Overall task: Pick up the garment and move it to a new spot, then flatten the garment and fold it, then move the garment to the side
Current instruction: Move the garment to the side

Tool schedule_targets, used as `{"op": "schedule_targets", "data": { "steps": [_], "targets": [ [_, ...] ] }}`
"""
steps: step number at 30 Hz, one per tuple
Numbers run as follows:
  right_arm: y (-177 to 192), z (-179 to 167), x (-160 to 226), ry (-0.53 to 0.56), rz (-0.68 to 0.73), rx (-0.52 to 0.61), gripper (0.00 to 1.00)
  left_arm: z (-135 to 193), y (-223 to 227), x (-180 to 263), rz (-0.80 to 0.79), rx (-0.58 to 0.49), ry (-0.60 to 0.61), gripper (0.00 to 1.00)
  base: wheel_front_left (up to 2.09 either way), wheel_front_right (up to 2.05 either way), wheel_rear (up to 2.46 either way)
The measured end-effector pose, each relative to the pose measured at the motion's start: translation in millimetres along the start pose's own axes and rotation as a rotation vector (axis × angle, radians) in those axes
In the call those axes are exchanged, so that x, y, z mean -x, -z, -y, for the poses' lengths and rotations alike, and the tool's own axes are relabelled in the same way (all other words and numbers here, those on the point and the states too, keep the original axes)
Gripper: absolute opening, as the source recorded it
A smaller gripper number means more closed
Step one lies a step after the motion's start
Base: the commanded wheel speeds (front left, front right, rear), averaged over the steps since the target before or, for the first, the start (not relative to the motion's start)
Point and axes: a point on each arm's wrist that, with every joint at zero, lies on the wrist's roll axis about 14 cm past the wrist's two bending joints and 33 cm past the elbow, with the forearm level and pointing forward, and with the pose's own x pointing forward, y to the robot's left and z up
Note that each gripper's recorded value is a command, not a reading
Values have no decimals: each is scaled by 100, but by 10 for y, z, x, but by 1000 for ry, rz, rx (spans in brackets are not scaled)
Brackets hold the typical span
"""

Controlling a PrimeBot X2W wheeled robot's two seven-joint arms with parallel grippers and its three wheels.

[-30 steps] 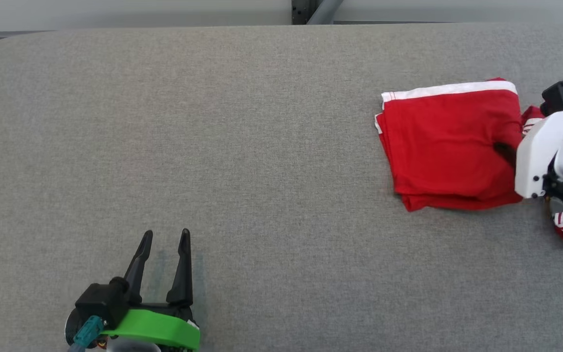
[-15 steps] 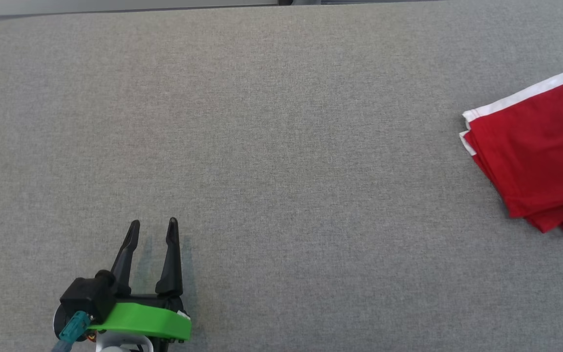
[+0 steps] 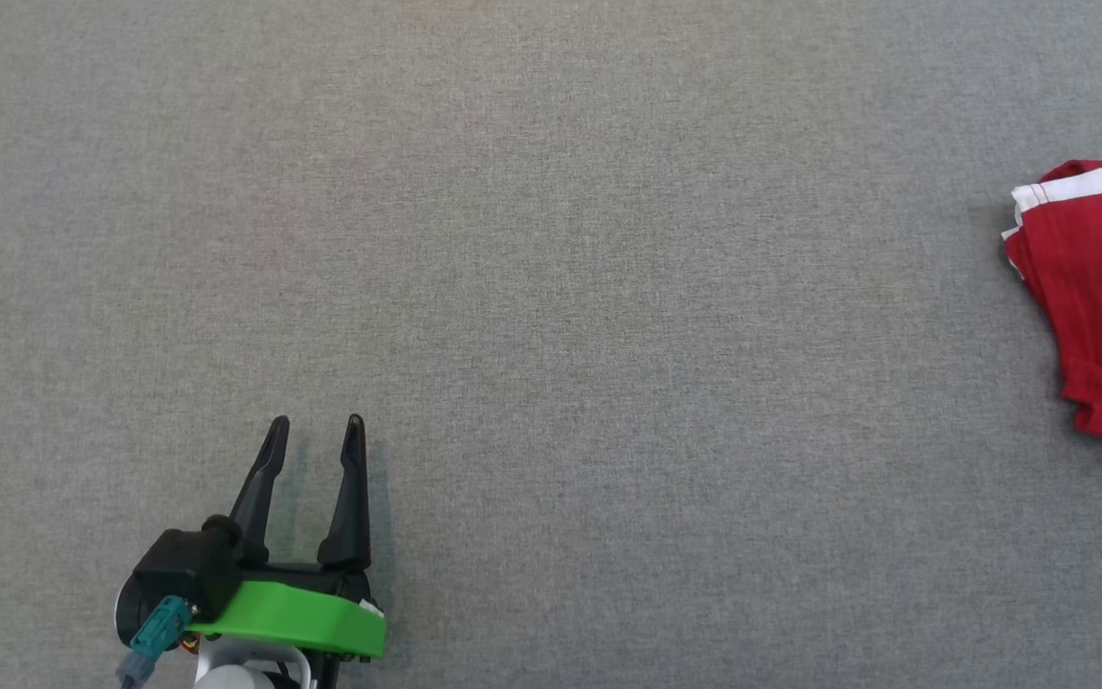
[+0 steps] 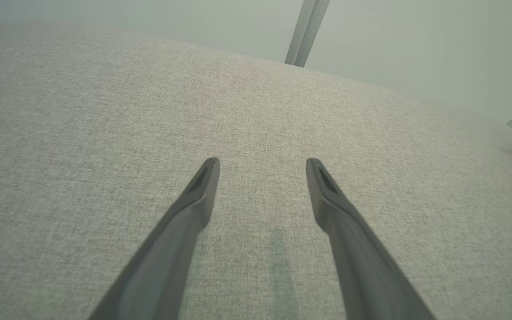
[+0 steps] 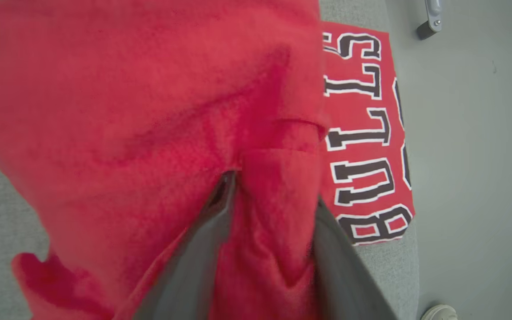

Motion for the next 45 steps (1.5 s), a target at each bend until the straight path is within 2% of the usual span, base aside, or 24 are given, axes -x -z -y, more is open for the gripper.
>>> {"op": "schedule_targets", "data": {
  "steps": [5,8,11,13,16,21,25,28,32,36,40,45],
  "targets": [
    [51,-98,17,-10,34,16,100,-2,-21,3,6,-4,0,100,0,0,0],
    [-194,-131,172,-25,159,38,100,13,-52,30,14,-1,4,100,0,0,0],
    [-578,-81,451,-17,360,39,100,30,-84,80,23,-2,8,100,0,0,0],
    [-690,-100,616,-17,445,49,100,30,-115,124,31,-9,8,100,0,0,0],
    [-575,-252,764,-42,474,93,100,28,-192,182,54,-19,6,100,0,0,0],
    [-641,-530,1173,-96,652,89,100,-42,-307,328,88,-37,-19,100,0,0,0],
    [-601,-701,1409,-104,806,57,100,-98,-387,431,114,-51,-38,100,0,0,0],
    [-415,-874,1436,-122,864,10,100,-113,-441,492,131,-59,-44,100,0,0,0],
    [-216,-1065,1425,-131,914,12,100,-127,-470,569,144,-59,-52,100,0,0,0],
    [36,-1224,1354,-139,932,-74,100,-123,-509,652,161,-58,-55,100,0,0,0],
    [118,-1172,1334,-81,929,-138,100,-19,-503,703,165,-54,-27,100,0,0,0],
    [95,-1183,1462,-41,964,-90,100,-25,-515,755,173,-52,-30,100,0,0,0]
  ]
}}
